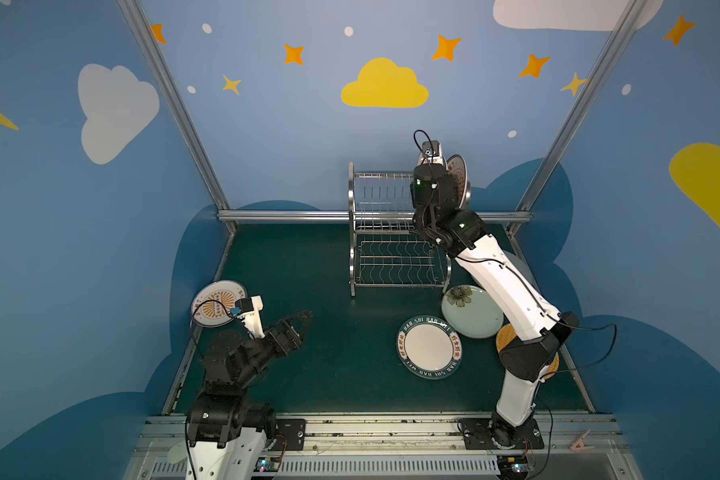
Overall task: Load plates into a dish rack
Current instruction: Place the plate on the dish rack.
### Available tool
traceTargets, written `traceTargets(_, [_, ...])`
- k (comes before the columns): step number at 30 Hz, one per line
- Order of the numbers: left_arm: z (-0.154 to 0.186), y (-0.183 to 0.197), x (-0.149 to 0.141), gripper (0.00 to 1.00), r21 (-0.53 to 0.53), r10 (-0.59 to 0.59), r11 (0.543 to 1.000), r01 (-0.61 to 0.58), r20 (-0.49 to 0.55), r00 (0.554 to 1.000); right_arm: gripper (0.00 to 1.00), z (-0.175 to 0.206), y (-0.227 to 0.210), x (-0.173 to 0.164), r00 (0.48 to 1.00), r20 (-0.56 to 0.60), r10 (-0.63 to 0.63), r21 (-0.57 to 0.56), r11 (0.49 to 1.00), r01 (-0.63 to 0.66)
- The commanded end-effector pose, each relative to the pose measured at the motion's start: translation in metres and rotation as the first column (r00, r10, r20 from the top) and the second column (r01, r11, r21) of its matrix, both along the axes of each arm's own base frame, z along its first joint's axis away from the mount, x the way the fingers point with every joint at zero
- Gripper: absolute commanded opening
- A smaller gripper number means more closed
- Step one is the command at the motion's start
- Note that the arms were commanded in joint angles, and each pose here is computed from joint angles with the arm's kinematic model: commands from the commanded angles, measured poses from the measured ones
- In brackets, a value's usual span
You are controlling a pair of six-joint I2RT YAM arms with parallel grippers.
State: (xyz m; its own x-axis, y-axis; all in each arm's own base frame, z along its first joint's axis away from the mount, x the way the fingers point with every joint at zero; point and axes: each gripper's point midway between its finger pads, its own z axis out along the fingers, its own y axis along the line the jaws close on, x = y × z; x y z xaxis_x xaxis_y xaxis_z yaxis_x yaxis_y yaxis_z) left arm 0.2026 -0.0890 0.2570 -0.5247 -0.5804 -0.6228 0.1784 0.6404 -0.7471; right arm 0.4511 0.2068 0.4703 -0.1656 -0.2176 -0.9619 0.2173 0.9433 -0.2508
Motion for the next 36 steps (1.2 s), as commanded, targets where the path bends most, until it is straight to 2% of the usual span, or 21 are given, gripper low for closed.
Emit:
traceTargets(1, [0.006, 0.000, 0.000, 1.00, -0.003, -0.004, 1.000, 0.004, 0.031, 1.000, 0.00, 0.019, -0.001, -0.005, 0.998, 0.065, -0.015, 0.084, 0.996, 0.010])
traceTargets(13, [0.006, 0.000, 0.000, 1.00, -0.002, -0.004, 1.000, 0.004, 0.030, 1.000, 0.00, 0.011, 0.004, -0.001, 0.998, 0.051, -0.026, 0.066, 0.998, 0.022])
traceTargets(27, [0.006, -0.001, -0.001, 1.00, -0.003, -0.005, 1.000, 0.005, 0.032, 0.999, 0.00, 0.048, -0.005, -0.010, 0.989, 0.138, -0.057, 0.017, 0.998, 0.056])
traceTargets(36, [0.006, 0.000, -0.001, 1.00, -0.002, -0.005, 1.000, 0.005, 0.035, 0.999, 0.00, 0.032, 0.000, -0.004, 0.993, 0.104, -0.056, 0.009, 0.998, 0.055])
